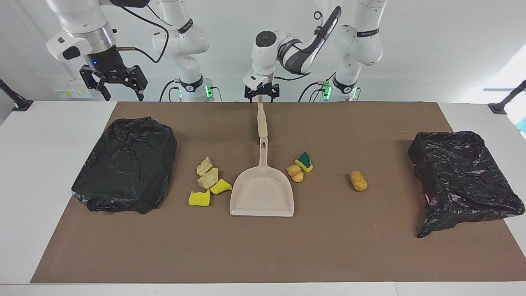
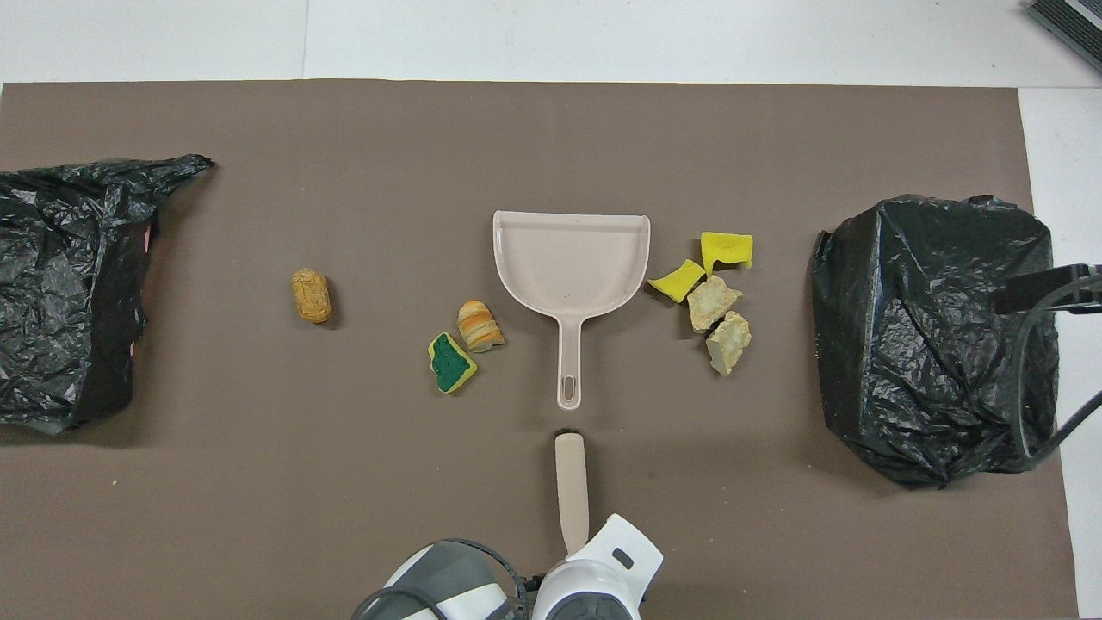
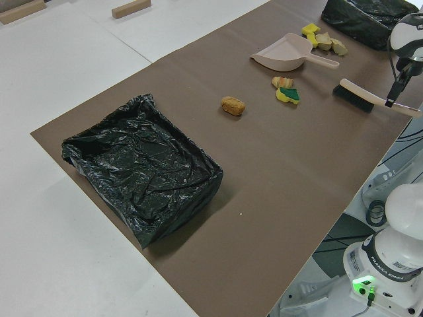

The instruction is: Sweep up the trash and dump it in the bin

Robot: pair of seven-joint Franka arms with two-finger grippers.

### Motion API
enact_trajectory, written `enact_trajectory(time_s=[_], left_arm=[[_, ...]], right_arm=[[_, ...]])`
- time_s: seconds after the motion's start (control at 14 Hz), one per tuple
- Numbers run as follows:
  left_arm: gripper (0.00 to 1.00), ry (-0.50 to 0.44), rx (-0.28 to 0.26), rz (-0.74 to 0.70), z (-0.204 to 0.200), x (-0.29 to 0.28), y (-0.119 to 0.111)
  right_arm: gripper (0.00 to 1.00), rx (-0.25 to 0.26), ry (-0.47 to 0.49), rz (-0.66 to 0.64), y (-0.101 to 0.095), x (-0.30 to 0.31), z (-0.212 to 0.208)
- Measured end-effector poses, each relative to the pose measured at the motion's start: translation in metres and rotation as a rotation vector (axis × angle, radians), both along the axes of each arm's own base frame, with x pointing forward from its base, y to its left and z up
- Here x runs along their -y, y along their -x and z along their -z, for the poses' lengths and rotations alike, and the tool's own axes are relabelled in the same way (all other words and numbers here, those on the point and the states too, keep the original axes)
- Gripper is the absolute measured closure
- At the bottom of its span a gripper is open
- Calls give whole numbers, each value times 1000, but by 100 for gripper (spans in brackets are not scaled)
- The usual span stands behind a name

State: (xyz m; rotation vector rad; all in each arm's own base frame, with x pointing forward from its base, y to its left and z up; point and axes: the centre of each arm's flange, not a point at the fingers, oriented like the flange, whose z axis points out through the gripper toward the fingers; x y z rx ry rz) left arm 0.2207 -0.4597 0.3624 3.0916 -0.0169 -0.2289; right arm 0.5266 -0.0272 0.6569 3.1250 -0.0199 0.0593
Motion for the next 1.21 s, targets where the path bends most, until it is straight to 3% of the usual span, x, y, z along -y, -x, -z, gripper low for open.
enact_trajectory(time_s=[0.5,0.57,0.64,1.21], left_arm=[[3,-14,-5,-33,17,7,11],[9,-12,-10,-40,17,7,11],[24,-10,-13,-43,17,7,11],[38,-22,-25,-48,25,6,11]], right_arm=[[0,-12,-1,0,1,0,1],[0,-12,-1,0,1,0,1],[0,-12,-1,-1,2,0,1],[0,-13,-1,-1,2,-1,1]])
